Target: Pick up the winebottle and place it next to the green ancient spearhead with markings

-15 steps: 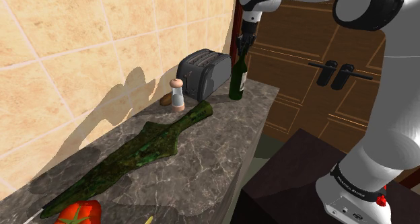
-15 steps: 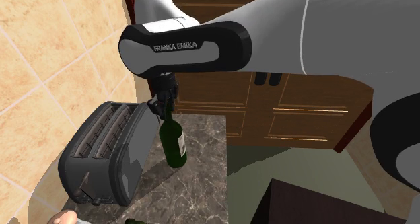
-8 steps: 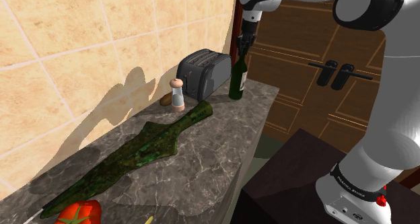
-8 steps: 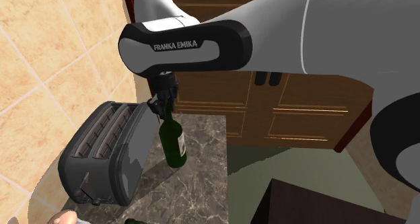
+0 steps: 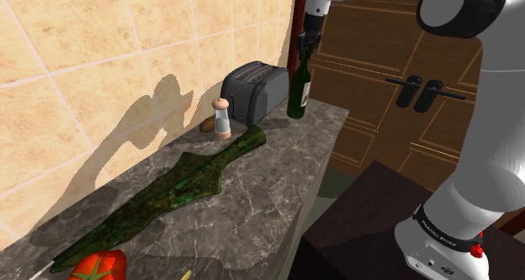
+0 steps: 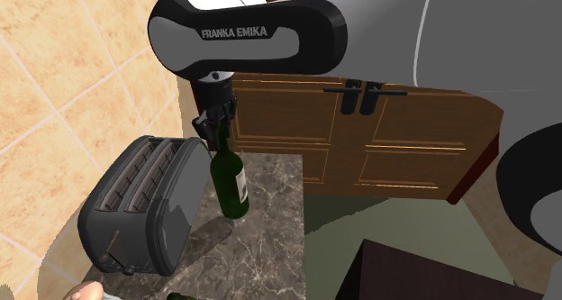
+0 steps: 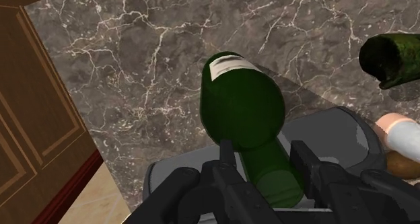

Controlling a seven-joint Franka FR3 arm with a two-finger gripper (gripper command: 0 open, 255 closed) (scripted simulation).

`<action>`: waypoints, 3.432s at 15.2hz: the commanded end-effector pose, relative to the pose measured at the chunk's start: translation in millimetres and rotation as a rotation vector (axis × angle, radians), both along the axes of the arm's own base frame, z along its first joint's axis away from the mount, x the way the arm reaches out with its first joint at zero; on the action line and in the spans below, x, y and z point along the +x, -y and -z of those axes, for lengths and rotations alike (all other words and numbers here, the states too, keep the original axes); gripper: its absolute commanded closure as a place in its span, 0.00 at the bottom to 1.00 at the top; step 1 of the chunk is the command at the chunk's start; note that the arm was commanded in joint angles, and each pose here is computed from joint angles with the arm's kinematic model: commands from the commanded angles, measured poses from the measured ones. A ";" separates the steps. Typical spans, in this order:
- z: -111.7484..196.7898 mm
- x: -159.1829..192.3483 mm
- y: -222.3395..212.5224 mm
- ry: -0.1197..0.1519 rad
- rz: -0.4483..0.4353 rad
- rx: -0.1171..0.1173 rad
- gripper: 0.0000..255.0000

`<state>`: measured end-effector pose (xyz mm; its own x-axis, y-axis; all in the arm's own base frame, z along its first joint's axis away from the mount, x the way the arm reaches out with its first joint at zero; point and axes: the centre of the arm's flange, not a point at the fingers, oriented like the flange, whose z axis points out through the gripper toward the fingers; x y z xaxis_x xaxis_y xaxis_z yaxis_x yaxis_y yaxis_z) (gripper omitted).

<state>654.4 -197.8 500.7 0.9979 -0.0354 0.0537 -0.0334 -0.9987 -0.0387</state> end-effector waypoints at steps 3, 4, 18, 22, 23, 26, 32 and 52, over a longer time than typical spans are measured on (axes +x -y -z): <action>-22.2 -0.1 0.0 0.000 0.000 0.000 1.00; -27.5 -0.1 0.0 0.000 0.000 0.000 1.00; -101.4 -0.1 0.0 0.000 0.000 0.000 1.00; -122.6 -0.1 0.0 0.000 0.000 0.000 1.00; -126.7 -0.1 0.0 0.000 0.000 0.000 1.00; -126.8 -20.4 -34.1 0.000 0.000 0.000 1.00; -127.2 -61.0 -102.1 0.000 0.000 0.000 1.00; -128.3 -192.6 -322.7 0.000 0.000 0.000 1.00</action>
